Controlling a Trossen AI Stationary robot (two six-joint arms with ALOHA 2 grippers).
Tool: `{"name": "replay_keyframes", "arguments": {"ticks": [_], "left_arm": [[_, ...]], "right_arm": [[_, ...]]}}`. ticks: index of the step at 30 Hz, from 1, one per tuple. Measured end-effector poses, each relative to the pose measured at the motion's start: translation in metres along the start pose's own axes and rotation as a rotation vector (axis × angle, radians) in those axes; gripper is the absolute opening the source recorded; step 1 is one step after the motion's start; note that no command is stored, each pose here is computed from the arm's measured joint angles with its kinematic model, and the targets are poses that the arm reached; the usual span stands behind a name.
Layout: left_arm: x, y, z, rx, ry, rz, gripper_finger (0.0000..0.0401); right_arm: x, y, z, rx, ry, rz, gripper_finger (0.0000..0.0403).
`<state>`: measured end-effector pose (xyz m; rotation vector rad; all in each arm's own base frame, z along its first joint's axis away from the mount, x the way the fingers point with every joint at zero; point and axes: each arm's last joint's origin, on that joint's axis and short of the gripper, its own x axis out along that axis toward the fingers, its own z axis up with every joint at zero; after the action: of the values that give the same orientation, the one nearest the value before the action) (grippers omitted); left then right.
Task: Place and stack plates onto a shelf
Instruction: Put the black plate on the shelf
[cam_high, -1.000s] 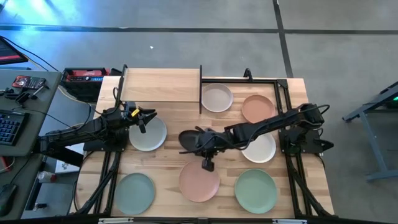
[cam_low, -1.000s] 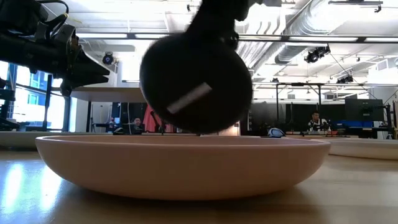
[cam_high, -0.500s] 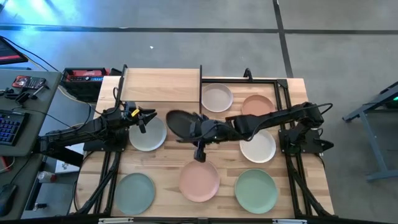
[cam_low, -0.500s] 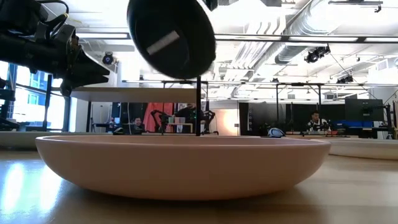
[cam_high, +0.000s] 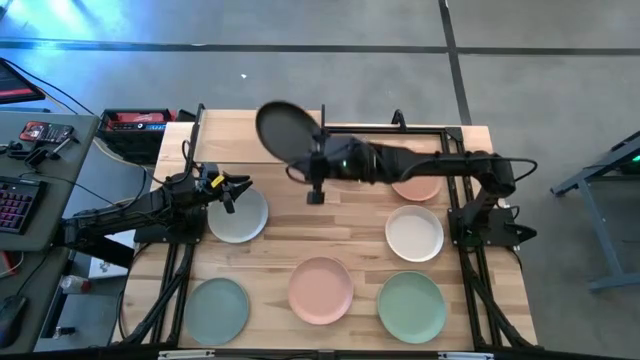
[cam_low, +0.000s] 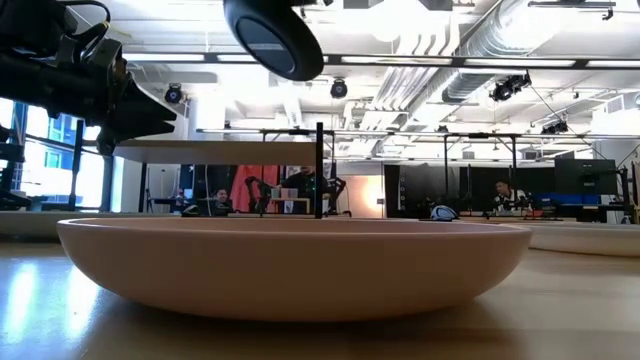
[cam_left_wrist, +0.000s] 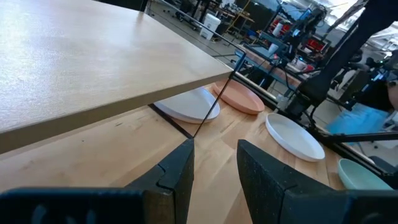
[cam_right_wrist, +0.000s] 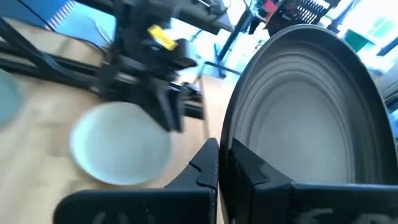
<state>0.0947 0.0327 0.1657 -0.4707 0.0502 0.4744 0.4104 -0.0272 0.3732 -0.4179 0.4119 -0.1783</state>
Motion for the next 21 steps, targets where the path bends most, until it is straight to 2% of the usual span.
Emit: {"name": "replay_keyframes", "arguments": {"ticks": [6, 11, 15, 21], "left_arm": [[0.0, 0.0, 0.0, 0.0, 0.0, 0.0, 0.011], [0.0, 0.0, 0.0, 0.0, 0.0, 0.0, 0.011], [0.0, 0.0, 0.0, -0.001, -0.001, 0.0, 0.011], [0.0, 0.0, 0.0, -0.021, -0.003, 0.005, 0.011]], "right_arm": [[0.006, -0.035, -0.014, -0.126, 0.003, -0.028, 0.0], [0.008, -0.053, -0.022, -0.236, -0.036, 0.035, 0.0], [0.016, -0.06, -0.032, -0.299, -0.059, 0.102, 0.0], [0.035, -0.059, -0.049, -0.362, -0.013, 0.136, 0.0]]}}
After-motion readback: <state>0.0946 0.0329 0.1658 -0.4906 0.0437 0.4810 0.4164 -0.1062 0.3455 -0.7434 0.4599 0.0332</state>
